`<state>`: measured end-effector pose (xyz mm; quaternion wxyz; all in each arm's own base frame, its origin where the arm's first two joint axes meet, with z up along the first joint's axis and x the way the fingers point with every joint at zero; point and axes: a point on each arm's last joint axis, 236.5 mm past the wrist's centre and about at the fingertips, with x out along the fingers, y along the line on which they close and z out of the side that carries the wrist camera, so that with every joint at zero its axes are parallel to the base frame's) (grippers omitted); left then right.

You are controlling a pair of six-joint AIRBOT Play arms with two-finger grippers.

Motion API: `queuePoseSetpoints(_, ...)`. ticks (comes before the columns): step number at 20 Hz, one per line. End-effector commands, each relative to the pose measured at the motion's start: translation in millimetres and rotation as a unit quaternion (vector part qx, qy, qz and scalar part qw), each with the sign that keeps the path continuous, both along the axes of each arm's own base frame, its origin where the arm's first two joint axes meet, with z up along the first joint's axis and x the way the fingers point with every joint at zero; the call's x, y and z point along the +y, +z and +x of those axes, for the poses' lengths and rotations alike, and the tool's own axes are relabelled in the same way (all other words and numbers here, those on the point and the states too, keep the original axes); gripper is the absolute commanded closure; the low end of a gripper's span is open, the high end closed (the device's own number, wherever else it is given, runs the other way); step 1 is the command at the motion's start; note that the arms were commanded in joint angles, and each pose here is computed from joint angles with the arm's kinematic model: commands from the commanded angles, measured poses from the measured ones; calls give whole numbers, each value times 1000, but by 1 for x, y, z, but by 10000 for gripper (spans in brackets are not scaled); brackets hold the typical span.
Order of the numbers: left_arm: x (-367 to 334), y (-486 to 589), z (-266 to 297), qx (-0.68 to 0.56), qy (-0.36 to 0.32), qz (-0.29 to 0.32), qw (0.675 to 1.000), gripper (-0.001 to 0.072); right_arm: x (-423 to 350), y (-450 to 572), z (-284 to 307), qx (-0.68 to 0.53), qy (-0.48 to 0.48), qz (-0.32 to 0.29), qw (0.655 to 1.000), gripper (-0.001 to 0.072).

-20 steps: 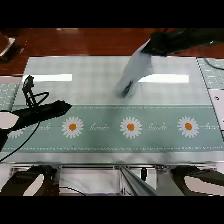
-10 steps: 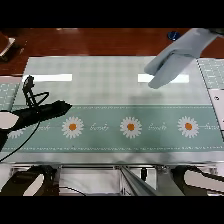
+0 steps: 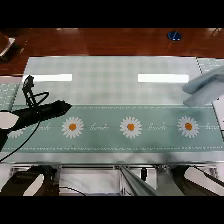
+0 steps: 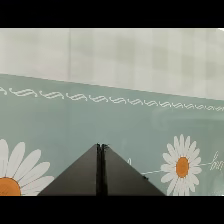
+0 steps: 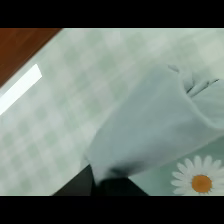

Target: Fold the shirts.

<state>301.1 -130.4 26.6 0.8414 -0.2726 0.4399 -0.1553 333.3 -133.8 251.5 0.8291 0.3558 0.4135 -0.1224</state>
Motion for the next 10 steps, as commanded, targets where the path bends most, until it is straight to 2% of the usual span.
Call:
queuePoseSetpoints(1, 1, 1, 2, -4, 3, 1, 1000, 688, -37, -27, -65, 52, -98, 5, 994, 689)
queuePoseSetpoints(4, 2, 2, 5, -9, 8, 1, 1000, 688, -51, -68, -129, 111, -164, 19, 980, 689)
queuePoseSetpoints(8, 4, 4, 9, -16, 14, 2, 1000, 688, -47, -121, -201, 163, -277, 53, 945, 689)
queuePoseSetpoints(10, 5, 4, 9, -18, 15, 2, 1000, 688, -49, -137, -238, 201, -331, 23, 922, 689)
